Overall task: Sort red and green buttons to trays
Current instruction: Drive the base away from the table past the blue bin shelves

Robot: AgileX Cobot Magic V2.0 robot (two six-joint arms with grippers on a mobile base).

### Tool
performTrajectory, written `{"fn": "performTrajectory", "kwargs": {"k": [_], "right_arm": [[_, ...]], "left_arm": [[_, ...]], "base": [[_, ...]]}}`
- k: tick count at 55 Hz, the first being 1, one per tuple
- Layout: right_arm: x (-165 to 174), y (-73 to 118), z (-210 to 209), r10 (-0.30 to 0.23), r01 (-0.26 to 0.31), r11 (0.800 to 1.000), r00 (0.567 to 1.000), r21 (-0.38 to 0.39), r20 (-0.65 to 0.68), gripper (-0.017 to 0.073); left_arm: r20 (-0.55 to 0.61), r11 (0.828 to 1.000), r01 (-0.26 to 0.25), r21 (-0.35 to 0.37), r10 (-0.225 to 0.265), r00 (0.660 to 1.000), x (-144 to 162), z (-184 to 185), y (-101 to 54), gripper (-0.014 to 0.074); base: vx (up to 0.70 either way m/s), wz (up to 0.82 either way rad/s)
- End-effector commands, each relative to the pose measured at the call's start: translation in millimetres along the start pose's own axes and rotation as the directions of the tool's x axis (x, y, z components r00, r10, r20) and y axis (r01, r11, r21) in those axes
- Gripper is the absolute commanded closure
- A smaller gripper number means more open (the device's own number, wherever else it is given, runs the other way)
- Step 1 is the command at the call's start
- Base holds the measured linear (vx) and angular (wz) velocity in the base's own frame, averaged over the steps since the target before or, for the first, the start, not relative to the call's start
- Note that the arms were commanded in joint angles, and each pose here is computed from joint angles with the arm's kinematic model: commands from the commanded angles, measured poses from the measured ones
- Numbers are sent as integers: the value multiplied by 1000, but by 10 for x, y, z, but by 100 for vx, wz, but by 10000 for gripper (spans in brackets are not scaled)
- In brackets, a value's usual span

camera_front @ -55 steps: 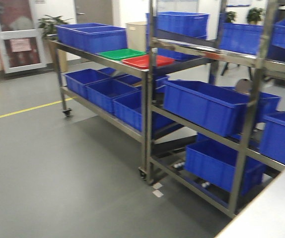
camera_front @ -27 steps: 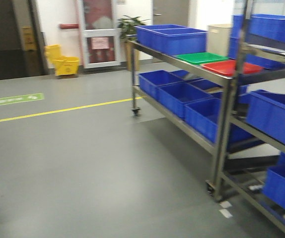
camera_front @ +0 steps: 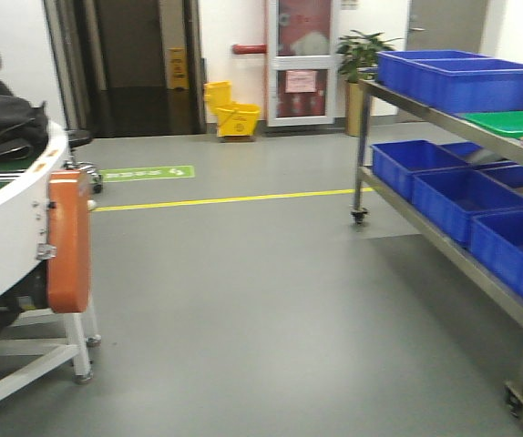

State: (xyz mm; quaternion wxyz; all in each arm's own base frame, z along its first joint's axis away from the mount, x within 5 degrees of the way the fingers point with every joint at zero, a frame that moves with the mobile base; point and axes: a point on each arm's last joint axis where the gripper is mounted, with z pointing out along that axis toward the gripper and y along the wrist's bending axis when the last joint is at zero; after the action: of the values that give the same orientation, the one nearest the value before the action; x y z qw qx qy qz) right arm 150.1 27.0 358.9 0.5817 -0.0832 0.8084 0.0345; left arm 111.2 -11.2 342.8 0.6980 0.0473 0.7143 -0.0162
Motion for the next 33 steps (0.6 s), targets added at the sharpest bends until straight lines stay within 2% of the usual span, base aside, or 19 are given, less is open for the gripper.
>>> {"fn": "performTrajectory", "kwargs": {"k": [1,18,33], "right_arm": [[-181,-4,-62,-2,2,1000,992,0,129,568],[-181,-4,-62,-2,2,1000,992,0,129,568],[-181,-5,-62,-5,5,1000,992,1,129,568]], "left_arm": [[104,999,9,36,-12,995,-166,-17,-29,591],[105,999,9,37,-13,994,-167,-17,-30,591],[105,999,9,37,-13,994,-167,-17,-30,591]], "base": [[22,42],[25,36],[30,19]]}}
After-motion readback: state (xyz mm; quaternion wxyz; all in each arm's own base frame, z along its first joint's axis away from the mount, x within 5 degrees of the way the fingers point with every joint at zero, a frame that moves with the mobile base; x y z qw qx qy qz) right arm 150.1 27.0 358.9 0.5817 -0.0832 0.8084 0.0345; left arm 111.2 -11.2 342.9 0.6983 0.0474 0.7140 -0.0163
